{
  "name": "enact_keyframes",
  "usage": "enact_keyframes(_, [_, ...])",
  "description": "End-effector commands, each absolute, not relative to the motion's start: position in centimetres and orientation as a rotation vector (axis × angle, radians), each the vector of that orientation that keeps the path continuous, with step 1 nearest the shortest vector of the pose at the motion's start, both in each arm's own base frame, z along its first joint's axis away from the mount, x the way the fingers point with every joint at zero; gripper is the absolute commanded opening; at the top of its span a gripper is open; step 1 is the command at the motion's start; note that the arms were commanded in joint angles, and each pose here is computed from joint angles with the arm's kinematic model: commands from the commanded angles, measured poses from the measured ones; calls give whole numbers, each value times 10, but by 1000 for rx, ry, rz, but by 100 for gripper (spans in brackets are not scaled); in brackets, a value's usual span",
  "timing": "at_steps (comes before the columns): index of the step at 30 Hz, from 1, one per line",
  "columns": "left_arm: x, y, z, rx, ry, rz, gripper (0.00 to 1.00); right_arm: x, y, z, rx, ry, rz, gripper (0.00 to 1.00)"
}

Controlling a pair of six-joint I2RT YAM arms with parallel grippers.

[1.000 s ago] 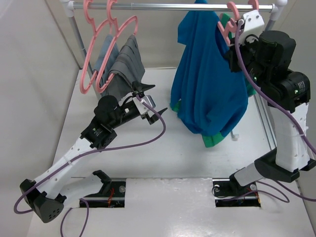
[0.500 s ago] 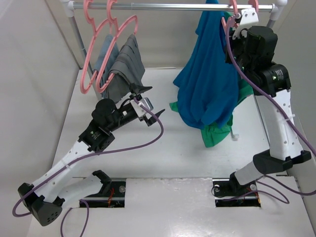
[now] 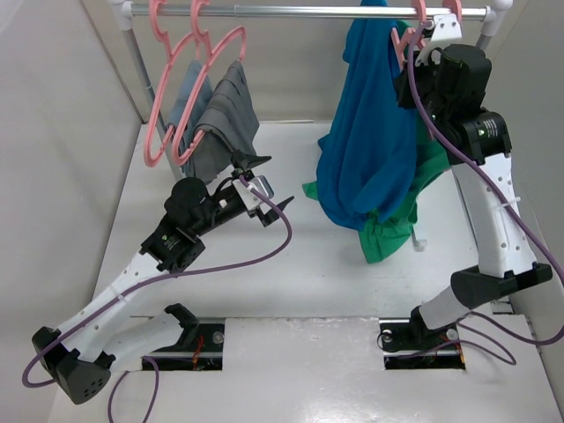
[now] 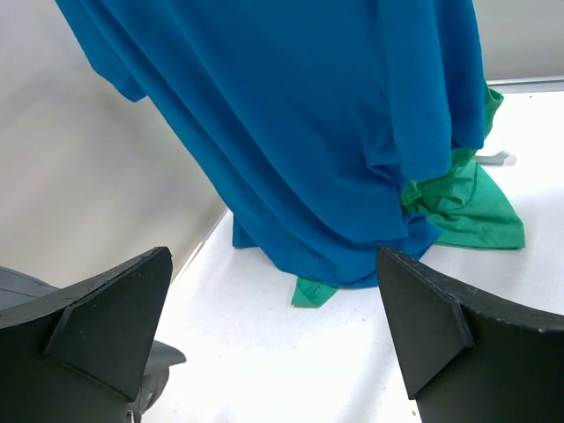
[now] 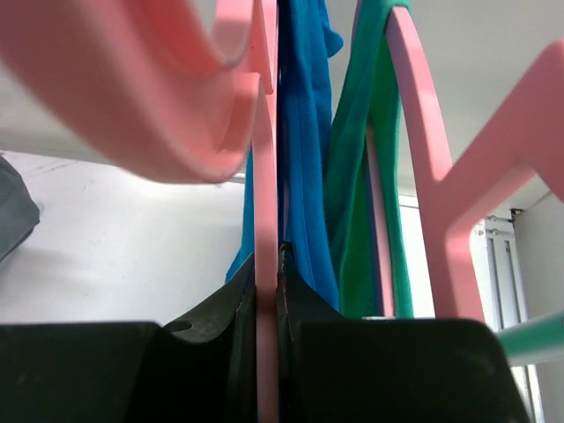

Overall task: Place the t-shirt on the hanger
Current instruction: Hang the hanger with tshirt onto the clothesline

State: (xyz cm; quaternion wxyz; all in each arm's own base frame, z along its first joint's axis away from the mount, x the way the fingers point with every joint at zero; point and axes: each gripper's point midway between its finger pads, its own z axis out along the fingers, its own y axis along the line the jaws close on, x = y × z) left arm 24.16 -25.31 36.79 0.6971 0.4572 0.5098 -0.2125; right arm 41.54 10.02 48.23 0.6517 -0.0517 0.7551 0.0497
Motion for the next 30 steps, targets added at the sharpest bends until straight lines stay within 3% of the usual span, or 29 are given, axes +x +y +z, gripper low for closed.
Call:
enact_keyframes(1, [239, -249, 383, 989, 1088, -462, 100, 417, 104, 539, -81, 1533, 178, 0])
enact_keyframes(5, [237, -248, 382, 989, 1088, -462, 100, 422, 106, 519, -92, 1599, 168, 0])
enact_keyframes(10, [239, -247, 377, 987, 1101, -456, 100, 406, 111, 495, -139, 1616, 211, 50])
enact_keyframes(13, [239, -247, 377, 987, 1101, -456, 100, 397, 116, 488, -160, 1612, 233, 63])
enact_keyframes(19, [238, -251, 374, 1004, 1099, -472, 100, 358, 115, 508, -228, 1523, 177, 73])
enact_keyframes(23, [238, -251, 374, 1004, 1099, -472, 100, 333, 119, 527, -266, 1462, 126, 84])
enact_keyframes(24, [237, -252, 374, 1010, 1095, -478, 100, 323, 125, 532, -284, 1444, 131, 91])
enact_keyframes(30, [235, -253, 372, 1021, 1099, -486, 100, 284, 153, 564, -439, 1307, 125, 95])
